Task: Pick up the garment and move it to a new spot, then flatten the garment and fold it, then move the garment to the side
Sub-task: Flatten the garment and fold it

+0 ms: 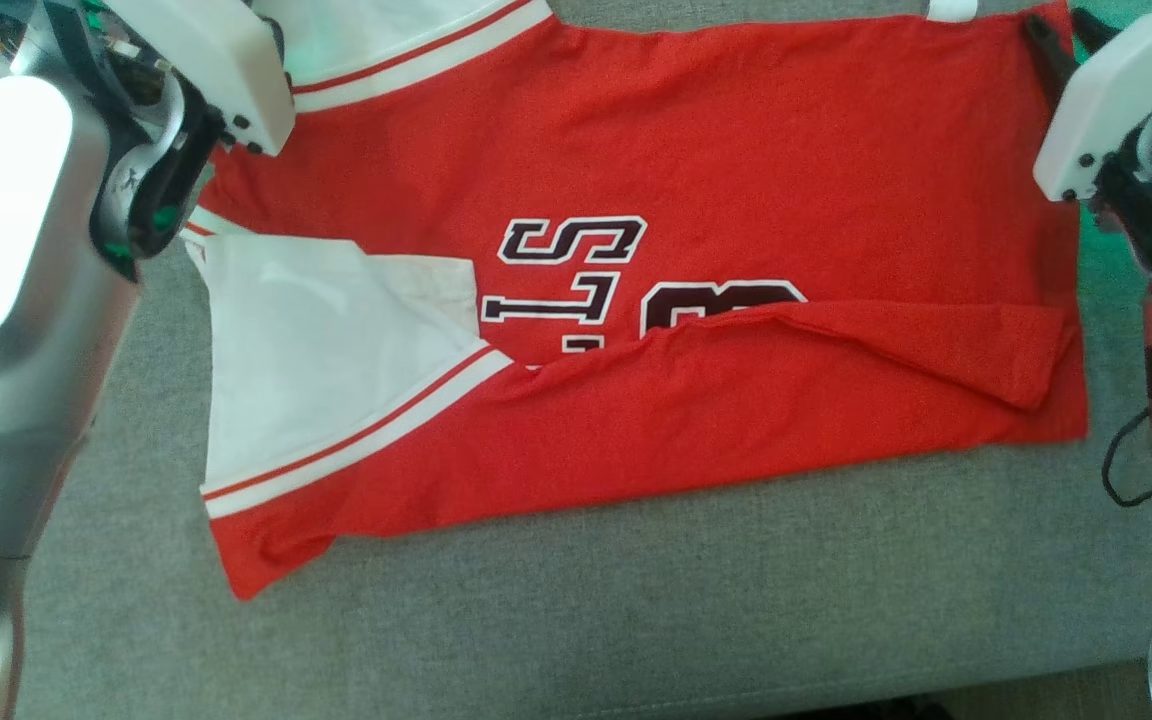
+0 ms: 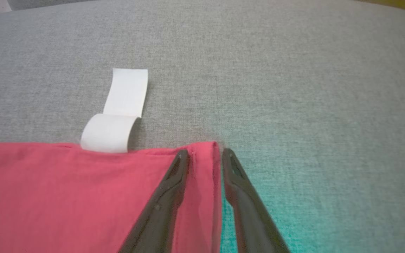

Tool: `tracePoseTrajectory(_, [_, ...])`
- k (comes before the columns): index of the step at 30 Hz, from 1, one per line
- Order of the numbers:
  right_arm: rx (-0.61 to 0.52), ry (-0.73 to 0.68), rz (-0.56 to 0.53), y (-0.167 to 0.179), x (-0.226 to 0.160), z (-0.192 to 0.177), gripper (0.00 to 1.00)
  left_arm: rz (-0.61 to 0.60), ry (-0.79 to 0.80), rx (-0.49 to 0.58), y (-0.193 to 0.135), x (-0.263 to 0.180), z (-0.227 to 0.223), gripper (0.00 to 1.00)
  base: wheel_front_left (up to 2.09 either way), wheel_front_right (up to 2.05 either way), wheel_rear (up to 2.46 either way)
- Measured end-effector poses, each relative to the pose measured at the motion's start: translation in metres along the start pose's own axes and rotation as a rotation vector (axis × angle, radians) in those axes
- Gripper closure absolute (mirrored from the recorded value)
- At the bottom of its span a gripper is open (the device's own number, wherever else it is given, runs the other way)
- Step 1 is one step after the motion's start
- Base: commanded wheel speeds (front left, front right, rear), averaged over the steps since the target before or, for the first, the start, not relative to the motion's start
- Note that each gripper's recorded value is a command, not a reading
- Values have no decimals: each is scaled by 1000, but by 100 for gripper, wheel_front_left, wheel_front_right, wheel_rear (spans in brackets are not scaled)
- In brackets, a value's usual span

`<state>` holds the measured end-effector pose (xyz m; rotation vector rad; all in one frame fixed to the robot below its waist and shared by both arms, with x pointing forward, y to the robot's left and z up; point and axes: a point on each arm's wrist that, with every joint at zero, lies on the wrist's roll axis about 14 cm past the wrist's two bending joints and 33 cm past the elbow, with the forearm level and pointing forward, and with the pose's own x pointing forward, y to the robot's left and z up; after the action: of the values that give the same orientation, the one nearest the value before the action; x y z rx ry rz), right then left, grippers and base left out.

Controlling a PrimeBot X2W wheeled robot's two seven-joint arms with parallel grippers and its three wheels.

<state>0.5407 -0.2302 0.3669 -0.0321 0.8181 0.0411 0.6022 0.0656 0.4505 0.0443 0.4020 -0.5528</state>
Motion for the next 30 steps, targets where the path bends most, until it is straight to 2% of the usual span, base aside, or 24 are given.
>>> tracePoseTrajectory(1, [2, 0, 6, 2, 0, 0, 55, -2, 1, -5, 0, 0, -1, 100, 0, 0, 0])
tracePoseTrajectory(2, [4, 2, 16, 4, 1, -1, 64, -3, 4, -11, -1, -1, -2, 100, 0, 0, 0])
tracePoseTrajectory(4, [4, -3, 30, 9, 1, -1, 93, -3, 6, -12, -1, -1, -3, 100, 0, 0, 0])
tracePoseTrajectory(5, [4, -7, 37, 11, 2, -1, 100, -3, 6, -13, -1, -2, -4, 100, 0, 0, 0])
tracePoseTrajectory(15, [-6, -132, 50, 11, -13, 18, 100, -24, -71, -46, -11, -20, 11, 100, 0, 0, 0])
tracePoseTrajectory(24, [6, -206, 55, 9, -46, 1, 100, -33, -158, -131, -32, -72, 5, 100, 0, 0, 0])
tracePoseTrajectory(30, [8, -277, 84, 18, -69, 0, 100, -16, -172, -209, -49, -107, -16, 100, 0, 0, 0])
